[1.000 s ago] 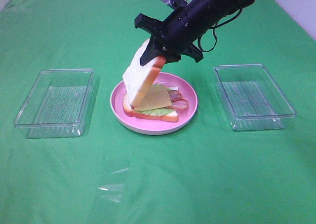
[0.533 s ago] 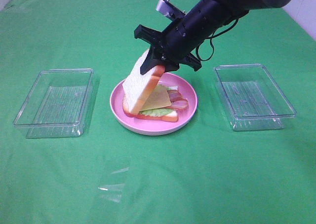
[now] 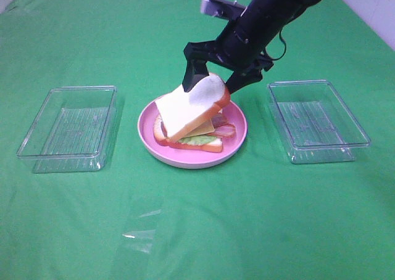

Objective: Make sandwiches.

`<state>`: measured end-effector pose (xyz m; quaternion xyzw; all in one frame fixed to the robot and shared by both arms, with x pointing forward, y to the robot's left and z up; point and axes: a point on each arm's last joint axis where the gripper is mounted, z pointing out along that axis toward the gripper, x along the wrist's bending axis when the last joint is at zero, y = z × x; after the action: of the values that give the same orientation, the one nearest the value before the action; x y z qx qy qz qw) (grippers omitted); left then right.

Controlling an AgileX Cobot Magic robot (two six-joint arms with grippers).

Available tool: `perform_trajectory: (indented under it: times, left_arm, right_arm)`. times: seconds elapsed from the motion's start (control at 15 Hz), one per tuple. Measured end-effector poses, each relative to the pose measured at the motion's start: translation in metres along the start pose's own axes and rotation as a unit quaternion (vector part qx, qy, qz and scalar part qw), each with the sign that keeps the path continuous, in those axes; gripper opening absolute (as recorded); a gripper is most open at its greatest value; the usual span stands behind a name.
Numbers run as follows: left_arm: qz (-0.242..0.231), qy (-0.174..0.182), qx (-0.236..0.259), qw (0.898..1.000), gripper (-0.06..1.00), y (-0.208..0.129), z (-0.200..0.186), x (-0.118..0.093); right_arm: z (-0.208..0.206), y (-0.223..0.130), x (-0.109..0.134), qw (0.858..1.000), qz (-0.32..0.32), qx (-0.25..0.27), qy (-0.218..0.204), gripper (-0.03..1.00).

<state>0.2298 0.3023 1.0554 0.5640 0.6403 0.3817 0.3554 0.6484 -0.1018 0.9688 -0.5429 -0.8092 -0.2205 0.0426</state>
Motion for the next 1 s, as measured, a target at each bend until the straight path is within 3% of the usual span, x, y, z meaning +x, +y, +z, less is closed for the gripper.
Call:
perform_trajectory:
  times: [0.27,0.4,0.6,1.0]
  left_arm:
    - [0.000,0.000,0.000,1.000,0.99,0.000,0.000,0.000]
    - [0.000,0.000,0.000,1.000,0.99,0.000,0.000,0.000]
    - [0.000,0.000,0.000,1.000,0.99,0.000,0.000,0.000]
    - [0.000,0.000,0.000,1.000,0.99,0.000,0.000,0.000]
  right_arm:
    - [-0.061,0.001,0.009,0.996,-0.052,-0.035,-0.061,0.90]
    - [-0.108,-0.013,0.015,0.992,-0.064,-0.018,-0.103,0.90]
    - [-0.135,-0.031,0.018,0.990,-0.054,0.032,-0.128,0.90]
    - [-0.146,-0.061,0.020,0.989,-0.023,0.065,-0.131,0.90]
